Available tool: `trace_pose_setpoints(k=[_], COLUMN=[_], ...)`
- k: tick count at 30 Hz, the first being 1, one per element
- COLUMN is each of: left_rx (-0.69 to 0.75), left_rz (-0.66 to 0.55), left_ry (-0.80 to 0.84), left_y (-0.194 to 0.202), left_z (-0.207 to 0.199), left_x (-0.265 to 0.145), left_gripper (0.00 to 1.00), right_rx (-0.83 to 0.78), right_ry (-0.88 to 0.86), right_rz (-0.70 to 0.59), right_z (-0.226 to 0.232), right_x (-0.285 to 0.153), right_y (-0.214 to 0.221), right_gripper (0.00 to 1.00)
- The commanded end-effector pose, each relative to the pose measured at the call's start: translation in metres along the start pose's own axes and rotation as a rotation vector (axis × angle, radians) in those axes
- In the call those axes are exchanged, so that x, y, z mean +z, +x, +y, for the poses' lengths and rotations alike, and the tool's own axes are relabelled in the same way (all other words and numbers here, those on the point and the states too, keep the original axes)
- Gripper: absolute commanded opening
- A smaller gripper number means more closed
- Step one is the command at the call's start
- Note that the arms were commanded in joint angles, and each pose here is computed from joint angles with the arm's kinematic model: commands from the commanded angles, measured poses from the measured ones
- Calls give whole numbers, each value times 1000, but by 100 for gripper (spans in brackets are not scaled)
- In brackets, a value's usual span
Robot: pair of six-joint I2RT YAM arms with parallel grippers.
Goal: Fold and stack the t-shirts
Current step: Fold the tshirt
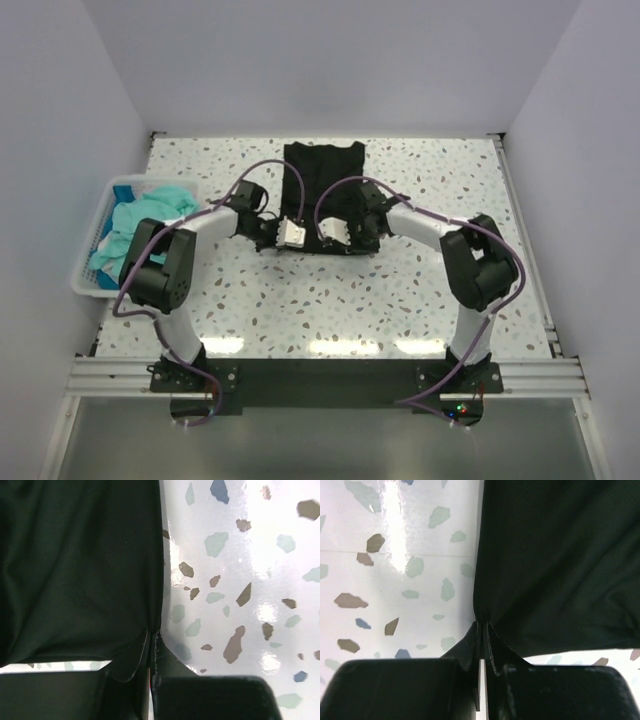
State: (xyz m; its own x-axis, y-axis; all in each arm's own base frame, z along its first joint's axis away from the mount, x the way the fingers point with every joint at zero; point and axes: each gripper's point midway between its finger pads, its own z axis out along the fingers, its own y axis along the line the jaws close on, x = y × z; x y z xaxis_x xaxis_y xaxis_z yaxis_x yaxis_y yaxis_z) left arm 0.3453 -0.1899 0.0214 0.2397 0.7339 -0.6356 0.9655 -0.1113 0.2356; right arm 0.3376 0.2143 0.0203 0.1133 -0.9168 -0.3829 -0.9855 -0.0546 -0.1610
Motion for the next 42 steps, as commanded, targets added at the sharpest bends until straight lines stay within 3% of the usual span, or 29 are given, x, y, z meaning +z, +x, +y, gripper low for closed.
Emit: trace_pose_setpoints(k=[1, 4, 8, 13, 18, 21, 29, 34, 42], left_rx=[-59, -110, -123, -128, -121, -143, -178, -204, -139], left_rz=[-60, -90, -79, -79, -116, -143, -127, -115, -129], left_ry=[-75, -135, -138, -71, 83, 115, 0, 25, 0], left_y=[-35, -51, -53, -64, -90, -105, -110, -95, -98], left_z=[21, 38, 20, -31, -102, -118, -61, -22, 50], left_x=[-33, -55, -63, -64, -80, -97, -112, -107, -109], left_gripper=[0, 0, 0, 0, 0, 0, 0, 0, 0], right_rx=[45, 52, 58, 80, 64, 92, 62, 60, 72], right_ry=[47, 86, 80, 21, -64, -117, -129, -124, -178], right_rz=[-17, -31, -33, -32, -53, -84, -56, -77, -56], right_z=[-4, -13, -1, 41, 98, 117, 86, 54, 11], right_x=[-39, -62, -81, -90, -126, -151, -149, -147, -138], right_y=[-7, -10, -8, -5, -19, -31, -38, -46, -41], right_gripper=[0, 0, 0, 0, 0, 0, 0, 0, 0])
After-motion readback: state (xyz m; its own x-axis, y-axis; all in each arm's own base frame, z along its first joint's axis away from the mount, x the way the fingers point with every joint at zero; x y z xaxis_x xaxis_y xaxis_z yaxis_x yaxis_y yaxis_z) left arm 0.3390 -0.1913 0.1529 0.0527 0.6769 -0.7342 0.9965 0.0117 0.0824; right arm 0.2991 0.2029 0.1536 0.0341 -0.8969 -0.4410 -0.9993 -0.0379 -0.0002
